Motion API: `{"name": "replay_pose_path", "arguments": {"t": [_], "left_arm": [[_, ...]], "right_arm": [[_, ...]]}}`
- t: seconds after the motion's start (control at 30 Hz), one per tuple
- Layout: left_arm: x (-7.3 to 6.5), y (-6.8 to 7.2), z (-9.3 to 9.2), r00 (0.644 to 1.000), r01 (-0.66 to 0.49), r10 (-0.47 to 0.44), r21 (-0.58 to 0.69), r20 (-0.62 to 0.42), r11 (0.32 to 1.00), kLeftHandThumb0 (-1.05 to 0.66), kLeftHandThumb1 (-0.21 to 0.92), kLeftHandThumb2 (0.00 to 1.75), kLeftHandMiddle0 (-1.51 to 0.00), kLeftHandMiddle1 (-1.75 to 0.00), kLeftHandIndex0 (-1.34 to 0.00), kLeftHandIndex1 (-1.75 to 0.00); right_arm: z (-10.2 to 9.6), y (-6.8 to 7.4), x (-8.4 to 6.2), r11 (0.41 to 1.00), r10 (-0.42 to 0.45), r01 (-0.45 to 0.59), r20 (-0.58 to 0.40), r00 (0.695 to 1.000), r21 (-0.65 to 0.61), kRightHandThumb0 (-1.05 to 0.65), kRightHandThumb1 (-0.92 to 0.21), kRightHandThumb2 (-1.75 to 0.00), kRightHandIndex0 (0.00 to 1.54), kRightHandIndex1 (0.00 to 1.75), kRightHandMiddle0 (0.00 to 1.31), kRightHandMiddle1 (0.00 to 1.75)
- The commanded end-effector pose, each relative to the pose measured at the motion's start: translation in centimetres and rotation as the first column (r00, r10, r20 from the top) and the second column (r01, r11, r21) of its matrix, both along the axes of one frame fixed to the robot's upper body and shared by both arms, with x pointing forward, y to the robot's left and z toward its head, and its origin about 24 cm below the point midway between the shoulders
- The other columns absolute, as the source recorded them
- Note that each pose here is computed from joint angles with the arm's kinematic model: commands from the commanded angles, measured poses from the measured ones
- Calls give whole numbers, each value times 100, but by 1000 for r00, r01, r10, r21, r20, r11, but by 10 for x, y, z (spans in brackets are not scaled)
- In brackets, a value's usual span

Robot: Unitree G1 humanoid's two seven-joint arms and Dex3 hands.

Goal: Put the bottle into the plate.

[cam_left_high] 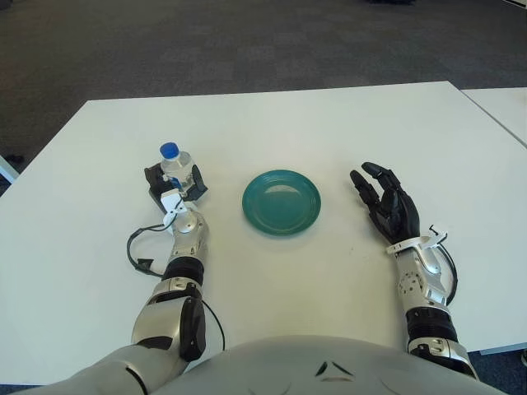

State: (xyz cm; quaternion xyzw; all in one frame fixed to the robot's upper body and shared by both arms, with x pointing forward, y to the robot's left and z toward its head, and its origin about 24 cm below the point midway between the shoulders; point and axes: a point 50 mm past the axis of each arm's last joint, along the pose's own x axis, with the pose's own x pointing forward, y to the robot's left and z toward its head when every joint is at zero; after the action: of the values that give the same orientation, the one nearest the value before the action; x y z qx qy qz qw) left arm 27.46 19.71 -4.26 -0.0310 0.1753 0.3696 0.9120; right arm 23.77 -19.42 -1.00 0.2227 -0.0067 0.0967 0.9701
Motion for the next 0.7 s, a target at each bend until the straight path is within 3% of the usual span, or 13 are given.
{"name": "replay_pose_path", "arguments": {"t": [0.0, 0.3, 0.4, 0.53, 0.67], "left_arm": [[-31, -5, -33, 986, -34, 21, -75, -163, 997, -49, 25, 140, -115, -175, -66, -175], [-28, -20, -17, 995, 4, -9, -51, -103, 999, -49, 23, 141, -115, -175, -67, -175], [-28, -30, -2, 998, 34, -35, -24, -58, 999, -50, 22, 144, -115, -175, -68, -175], [-28, -46, 34, 988, 129, -131, 34, 84, 991, -50, 22, 144, -116, -175, -68, -175], [-28, -50, 42, 972, 199, -205, 68, 114, 978, -50, 23, 142, -117, -175, -67, -175]], "right_arm": [[-32, 7, -22, 998, 6, 3, -157, 988, 57, -76, -92, -46, 48, 14, 12, 96], [-36, 7, -25, 999, 9, -3, -159, 987, 38, -74, -92, -45, 45, 11, 13, 97], [-38, 7, -27, 999, 11, -3, -168, 986, 47, -73, -92, -42, 45, 10, 14, 98], [-42, 2, -32, 999, 18, -9, -182, 983, 50, -68, -89, -39, 51, 13, 23, 104], [-34, 9, -29, 997, 8, 5, -170, 985, 71, -60, -73, -64, 50, 34, 34, 115]]}}
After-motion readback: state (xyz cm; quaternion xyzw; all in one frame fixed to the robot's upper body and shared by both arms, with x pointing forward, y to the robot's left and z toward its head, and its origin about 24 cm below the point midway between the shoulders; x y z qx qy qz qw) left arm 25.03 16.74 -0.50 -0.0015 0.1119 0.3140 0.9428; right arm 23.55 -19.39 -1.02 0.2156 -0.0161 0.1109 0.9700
